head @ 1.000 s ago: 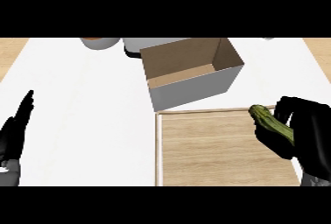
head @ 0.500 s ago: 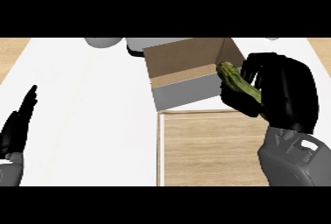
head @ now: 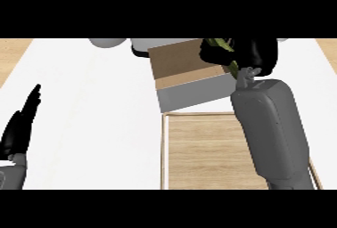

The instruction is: Pick the squash from the tray and place it in the cardboard box

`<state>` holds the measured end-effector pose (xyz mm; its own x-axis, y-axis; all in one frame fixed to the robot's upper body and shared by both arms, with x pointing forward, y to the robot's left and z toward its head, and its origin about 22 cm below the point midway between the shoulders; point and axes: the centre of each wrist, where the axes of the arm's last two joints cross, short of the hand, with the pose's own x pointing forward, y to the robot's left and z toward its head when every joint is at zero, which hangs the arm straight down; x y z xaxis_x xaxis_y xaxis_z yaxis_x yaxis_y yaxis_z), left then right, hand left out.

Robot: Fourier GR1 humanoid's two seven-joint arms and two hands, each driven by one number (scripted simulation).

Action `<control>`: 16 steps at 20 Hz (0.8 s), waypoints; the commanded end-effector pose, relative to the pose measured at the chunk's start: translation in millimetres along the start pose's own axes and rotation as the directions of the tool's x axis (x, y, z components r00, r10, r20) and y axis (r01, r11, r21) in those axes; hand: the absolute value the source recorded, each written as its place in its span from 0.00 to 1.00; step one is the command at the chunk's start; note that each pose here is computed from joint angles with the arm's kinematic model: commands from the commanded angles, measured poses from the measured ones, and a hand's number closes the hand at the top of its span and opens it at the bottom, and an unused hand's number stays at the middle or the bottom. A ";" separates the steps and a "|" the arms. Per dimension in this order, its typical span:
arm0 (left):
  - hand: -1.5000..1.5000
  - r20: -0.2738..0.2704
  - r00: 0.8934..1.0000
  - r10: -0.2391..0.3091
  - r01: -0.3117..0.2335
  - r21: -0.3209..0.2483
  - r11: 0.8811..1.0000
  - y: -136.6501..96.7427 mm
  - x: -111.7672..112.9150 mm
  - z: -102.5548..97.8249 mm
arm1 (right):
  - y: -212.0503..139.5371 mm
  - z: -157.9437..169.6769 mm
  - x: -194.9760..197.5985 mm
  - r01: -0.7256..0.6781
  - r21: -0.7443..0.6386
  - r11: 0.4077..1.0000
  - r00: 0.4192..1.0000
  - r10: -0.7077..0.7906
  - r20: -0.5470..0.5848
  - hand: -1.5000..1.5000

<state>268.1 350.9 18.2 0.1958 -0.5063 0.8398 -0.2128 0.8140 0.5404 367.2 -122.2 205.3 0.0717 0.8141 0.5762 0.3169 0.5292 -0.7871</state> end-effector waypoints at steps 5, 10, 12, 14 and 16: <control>0.50 0.025 1.000 -0.005 0.005 0.001 1.000 19.9 -1.3 -8.8 | 54.9 -47.8 -2.1 0.036 0.036 0.999 0.998 -0.034 -0.055 1.00; 0.50 0.025 1.000 0.009 -0.008 -0.011 1.000 7.1 13.2 -16.8 | 72.4 -66.2 -9.4 -0.062 0.049 0.997 0.993 0.067 -0.095 1.00; 0.50 0.017 1.000 -0.002 0.003 -0.040 0.999 -7.2 12.8 -5.3 | 69.0 -76.3 -18.6 -0.033 0.005 0.999 0.985 0.034 -0.170 1.00; 0.50 0.005 1.000 0.009 -0.009 -0.033 0.999 -5.1 19.1 -4.4 | 95.6 -61.5 -23.3 0.037 0.064 0.997 0.970 -0.020 -0.243 0.00; 0.50 0.013 1.000 0.018 -0.017 -0.034 0.999 -19.2 15.7 0.3 | 80.5 -76.5 -42.1 0.116 0.070 0.991 0.954 -0.091 -0.287 0.00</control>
<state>276.2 342.3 23.5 0.1813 -0.5069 0.8427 -0.1894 0.8229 0.5357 456.7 -115.4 152.5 0.2479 0.7308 0.6360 0.2707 0.5781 -0.7697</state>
